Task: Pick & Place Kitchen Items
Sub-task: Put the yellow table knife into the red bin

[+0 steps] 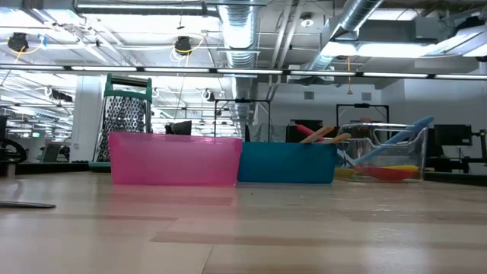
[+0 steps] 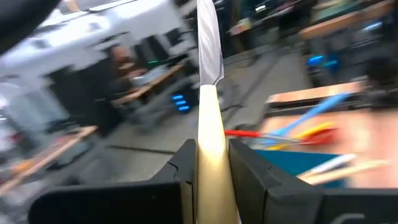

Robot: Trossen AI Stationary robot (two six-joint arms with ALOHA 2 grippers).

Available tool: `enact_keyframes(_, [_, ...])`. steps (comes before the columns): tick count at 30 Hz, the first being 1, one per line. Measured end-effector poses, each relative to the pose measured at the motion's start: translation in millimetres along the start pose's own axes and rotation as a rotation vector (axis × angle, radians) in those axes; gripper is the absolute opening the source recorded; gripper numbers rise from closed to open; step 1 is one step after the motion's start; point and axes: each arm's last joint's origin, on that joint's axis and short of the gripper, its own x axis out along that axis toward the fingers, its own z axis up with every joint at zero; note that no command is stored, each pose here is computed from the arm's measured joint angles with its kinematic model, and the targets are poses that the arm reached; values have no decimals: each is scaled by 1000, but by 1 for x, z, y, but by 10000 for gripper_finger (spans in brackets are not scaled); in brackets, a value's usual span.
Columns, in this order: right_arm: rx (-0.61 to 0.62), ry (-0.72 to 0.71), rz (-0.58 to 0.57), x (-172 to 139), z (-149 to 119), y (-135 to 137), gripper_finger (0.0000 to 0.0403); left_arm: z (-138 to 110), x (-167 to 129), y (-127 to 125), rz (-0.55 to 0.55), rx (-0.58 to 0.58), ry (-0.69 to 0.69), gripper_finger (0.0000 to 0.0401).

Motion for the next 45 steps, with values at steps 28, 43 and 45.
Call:
enact_keyframes(28, [50,-20,-37,14,19,-5,216,-32,15,-5,362,-406,49,49])
enact_keyframes(43, [29,-16,-40,12,17,-5,216,-110,17,-56,138,-604,67,49])
enact_keyframes(45, [27,-15,-40,12,16,-5,216,-113,21,-60,115,-635,77,49])
